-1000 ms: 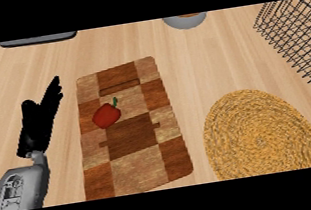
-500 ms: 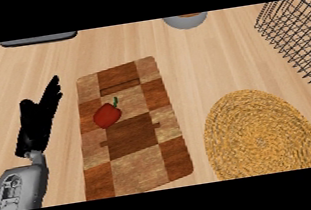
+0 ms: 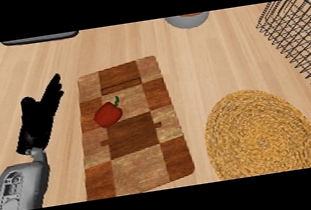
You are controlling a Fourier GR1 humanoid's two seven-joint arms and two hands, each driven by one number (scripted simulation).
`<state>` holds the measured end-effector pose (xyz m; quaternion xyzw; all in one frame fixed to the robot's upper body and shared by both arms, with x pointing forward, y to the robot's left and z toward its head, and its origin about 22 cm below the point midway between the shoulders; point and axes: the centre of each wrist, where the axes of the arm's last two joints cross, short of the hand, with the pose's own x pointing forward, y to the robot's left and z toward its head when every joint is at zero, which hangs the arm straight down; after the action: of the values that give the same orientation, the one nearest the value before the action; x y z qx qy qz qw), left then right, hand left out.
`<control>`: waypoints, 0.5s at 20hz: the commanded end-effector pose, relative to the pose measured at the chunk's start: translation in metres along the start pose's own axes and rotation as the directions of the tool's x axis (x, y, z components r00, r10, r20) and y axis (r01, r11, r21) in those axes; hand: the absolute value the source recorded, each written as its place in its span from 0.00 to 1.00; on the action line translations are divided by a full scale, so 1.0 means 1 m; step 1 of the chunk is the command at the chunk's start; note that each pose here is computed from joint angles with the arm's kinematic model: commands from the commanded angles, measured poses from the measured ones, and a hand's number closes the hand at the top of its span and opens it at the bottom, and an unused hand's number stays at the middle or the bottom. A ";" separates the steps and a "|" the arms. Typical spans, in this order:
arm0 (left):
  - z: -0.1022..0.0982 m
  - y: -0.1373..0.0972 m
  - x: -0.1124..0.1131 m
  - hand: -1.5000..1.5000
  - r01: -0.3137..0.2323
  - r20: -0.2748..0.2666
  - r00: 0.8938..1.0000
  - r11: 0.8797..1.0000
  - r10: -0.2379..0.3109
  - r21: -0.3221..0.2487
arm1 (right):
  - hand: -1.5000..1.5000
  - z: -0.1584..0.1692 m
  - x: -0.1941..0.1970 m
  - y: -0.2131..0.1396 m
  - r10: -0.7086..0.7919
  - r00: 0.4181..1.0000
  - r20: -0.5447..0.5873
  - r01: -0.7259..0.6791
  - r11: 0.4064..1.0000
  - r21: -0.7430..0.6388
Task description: Pick the can from the placemat and place it in the basket
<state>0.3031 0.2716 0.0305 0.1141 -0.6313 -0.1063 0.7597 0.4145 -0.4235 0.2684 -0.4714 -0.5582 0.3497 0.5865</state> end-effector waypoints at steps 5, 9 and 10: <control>0.003 0.000 -0.004 0.50 0.011 0.009 1.000 1.000 -0.011 0.003 | 0.00 -0.001 -0.027 0.047 -0.199 0.975 -0.098 0.205 0.977 0.056; -0.002 -0.009 -0.004 0.50 0.008 0.007 1.000 1.000 -0.008 -0.022 | 0.00 0.007 -0.048 0.049 -0.272 0.961 -0.054 0.271 0.962 -0.019; -0.001 -0.011 0.012 0.50 -0.004 0.006 1.000 1.000 0.004 -0.003 | 0.00 -0.003 -0.024 0.052 -0.285 0.957 -0.047 0.285 0.958 -0.010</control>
<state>0.3033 0.2642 0.0288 0.1127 -0.6322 -0.1087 0.7588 0.4143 -0.4400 0.2190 -0.4074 -0.5856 0.2739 0.6451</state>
